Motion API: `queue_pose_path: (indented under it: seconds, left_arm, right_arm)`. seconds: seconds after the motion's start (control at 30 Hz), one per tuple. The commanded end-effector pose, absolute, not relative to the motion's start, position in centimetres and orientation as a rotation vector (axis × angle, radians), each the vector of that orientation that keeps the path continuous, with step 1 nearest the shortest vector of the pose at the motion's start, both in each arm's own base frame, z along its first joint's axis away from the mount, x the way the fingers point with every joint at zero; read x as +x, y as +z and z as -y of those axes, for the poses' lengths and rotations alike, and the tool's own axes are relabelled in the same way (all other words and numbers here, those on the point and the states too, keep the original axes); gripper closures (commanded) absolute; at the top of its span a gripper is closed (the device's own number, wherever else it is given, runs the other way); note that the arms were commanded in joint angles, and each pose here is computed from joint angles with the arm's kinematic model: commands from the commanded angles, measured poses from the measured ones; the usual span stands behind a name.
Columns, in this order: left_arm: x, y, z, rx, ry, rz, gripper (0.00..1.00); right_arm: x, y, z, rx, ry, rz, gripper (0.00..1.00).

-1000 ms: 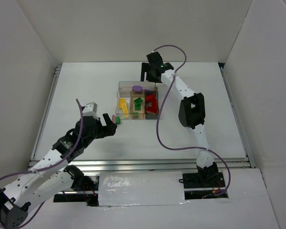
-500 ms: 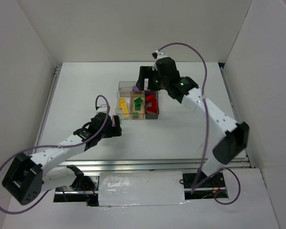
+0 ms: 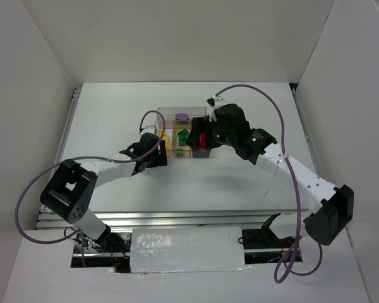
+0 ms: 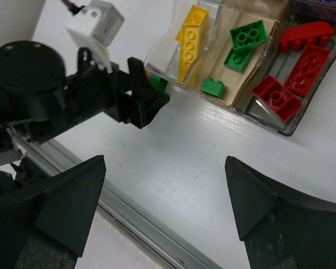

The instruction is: Sort the legos into containers by color

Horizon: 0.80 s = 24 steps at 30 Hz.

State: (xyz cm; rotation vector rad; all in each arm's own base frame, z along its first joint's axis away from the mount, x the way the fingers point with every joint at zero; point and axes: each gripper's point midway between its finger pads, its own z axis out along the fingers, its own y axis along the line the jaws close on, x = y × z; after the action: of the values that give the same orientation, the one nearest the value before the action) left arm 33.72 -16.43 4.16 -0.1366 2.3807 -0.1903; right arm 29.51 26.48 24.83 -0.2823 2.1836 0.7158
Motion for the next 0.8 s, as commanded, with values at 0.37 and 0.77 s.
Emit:
queue_pose_path:
  seconds: [0.37,0.77]
  left_arm:
    - [35.4,3.3,15.4,-0.189,-0.06,-2.396,0.4]
    - [29.5,8.4,17.7,-0.121,-0.239,-2.323,1.0]
  right_arm:
    - [26.4,31.3,-25.7,-0.311,0.824,-1.991,0.05]
    - [25.7,31.4,-25.9,-0.301,0.874,-1.98,0.03]
